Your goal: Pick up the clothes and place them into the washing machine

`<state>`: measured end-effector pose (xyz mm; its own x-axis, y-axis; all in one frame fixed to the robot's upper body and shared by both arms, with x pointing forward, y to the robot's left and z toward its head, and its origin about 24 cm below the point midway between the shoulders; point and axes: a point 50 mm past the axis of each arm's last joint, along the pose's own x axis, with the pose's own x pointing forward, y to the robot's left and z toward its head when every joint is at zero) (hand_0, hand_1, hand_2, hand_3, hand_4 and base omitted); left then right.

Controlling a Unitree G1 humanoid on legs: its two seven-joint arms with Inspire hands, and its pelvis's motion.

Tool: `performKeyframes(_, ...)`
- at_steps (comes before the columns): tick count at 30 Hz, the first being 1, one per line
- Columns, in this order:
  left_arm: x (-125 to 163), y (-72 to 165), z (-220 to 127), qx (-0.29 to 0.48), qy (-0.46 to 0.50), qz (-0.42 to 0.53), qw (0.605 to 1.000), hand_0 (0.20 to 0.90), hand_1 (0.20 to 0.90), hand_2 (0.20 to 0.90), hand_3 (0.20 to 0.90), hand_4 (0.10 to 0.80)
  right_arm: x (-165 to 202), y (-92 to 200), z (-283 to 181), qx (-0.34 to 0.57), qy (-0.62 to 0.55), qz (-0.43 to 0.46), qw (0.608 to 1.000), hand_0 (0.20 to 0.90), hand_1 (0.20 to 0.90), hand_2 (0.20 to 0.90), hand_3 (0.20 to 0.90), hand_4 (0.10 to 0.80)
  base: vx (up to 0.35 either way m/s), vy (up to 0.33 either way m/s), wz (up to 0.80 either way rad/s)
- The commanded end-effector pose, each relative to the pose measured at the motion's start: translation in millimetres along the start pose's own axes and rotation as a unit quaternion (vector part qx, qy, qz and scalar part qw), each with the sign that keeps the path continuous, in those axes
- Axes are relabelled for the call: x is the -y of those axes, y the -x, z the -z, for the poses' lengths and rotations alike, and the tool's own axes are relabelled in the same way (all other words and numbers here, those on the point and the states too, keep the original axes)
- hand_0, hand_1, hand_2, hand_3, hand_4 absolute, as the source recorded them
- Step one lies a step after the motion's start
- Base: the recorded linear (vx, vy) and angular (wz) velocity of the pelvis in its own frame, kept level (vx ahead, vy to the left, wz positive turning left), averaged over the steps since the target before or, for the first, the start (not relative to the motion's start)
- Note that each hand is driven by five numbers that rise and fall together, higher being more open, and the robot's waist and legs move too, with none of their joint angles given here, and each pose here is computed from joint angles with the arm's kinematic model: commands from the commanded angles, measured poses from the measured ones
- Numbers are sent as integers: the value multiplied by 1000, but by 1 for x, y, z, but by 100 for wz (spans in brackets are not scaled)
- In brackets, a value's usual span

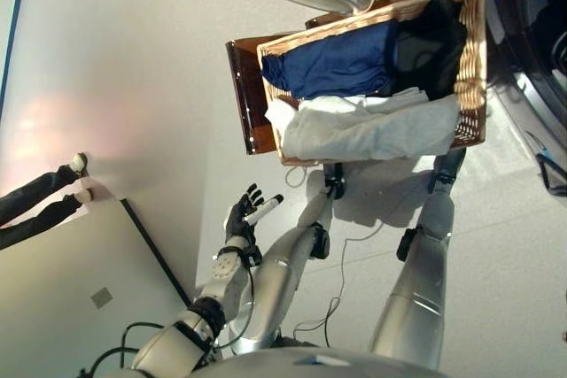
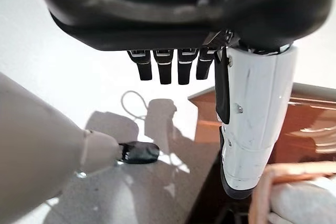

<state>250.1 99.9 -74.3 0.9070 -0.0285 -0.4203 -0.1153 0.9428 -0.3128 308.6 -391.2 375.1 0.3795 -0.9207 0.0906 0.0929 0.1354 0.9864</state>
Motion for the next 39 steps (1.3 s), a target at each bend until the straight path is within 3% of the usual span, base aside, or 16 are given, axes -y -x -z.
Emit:
performKeyframes(1, -34, 1, -5, 9, -35, -53, 998, 900, 900, 900, 900, 800, -50, 6, -45, 111, 50, -124, 985, 900, 900, 900, 900, 800, 0, 0, 0)
performKeyframes(10, -36, 1, -10, 20, -36, -57, 998, 900, 900, 900, 900, 800, -41, 5, -34, 117, 130, -118, 978, 900, 900, 900, 900, 800, -3, 0, 0)
performKeyframes(14, -34, 1, -15, 34, -40, -49, 997, 900, 900, 900, 900, 800, -34, 4, -27, 131, 224, -108, 960, 900, 900, 900, 900, 800, -32, -3, 7)
performKeyframes(16, -33, 1, -19, 44, -47, -45, 997, 900, 900, 900, 900, 800, -30, 4, -21, 163, 332, -102, 923, 900, 900, 900, 900, 800, -50, -10, 13)
performKeyframes(17, -30, 0, -27, 63, -51, -37, 996, 900, 900, 900, 900, 800, -26, 6, -16, 201, 421, -100, 879, 900, 900, 900, 900, 800, -43, -8, 11)
performKeyframes(18, -30, 0, -27, 63, -51, -37, 996, 900, 900, 900, 900, 800, -27, 7, -15, 202, 423, -99, 878, 900, 900, 900, 900, 800, -42, -2, 7)
performKeyframes(19, -29, -1, -32, 75, -53, -38, 995, 900, 900, 900, 900, 800, -23, 8, -11, 224, 465, -91, 852, 900, 900, 900, 900, 800, 0, 0, 0)
performKeyframes(20, -28, -1, -36, 85, -53, -38, 994, 900, 900, 900, 900, 800, -20, 10, -7, 249, 502, -92, 823, 900, 900, 900, 900, 800, -54, 5, 2)
performKeyframes(21, -27, -2, -43, 100, -55, -41, 993, 900, 900, 900, 900, 800, -8, 8, -1, 269, 574, -74, 770, 900, 900, 900, 900, 800, -41, 7, 3)
performKeyframes(22, -27, -2, -43, 101, -55, -41, 993, 900, 900, 900, 900, 800, -8, 8, -1, 269, 575, -75, 769, 900, 900, 900, 900, 800, -42, 3, 8)
performKeyframes(25, -23, -4, -51, 119, -46, -43, 991, 900, 900, 900, 900, 800, 7, 9, 9, 326, 696, -72, 635, 900, 900, 900, 900, 800, -40, 6, 10)
performKeyframes(27, -22, -4, -53, 122, -43, -44, 991, 900, 900, 900, 900, 800, 14, 8, 12, 325, 709, -65, 623, 900, 900, 900, 900, 800, -28, 6, 9)
performKeyframes(28, -17, -5, -56, 129, -38, -43, 990, 900, 900, 900, 900, 800, 27, 8, 16, 335, 741, -42, 581, 900, 900, 900, 900, 800, -20, 4, 6)
performKeyframes(33, -11, -8, -62, 140, -30, -50, 988, 900, 900, 900, 900, 800, 62, 19, 45, 336, 779, -74, 525, 900, 900, 900, 900, 800, -25, -2, -1)
performKeyframes(39, -5, -10, -65, 150, -36, -56, 986, 900, 900, 900, 900, 800, 88, 39, 73, 331, 771, -118, 532, 900, 900, 900, 900, 800, 0, 0, 0)
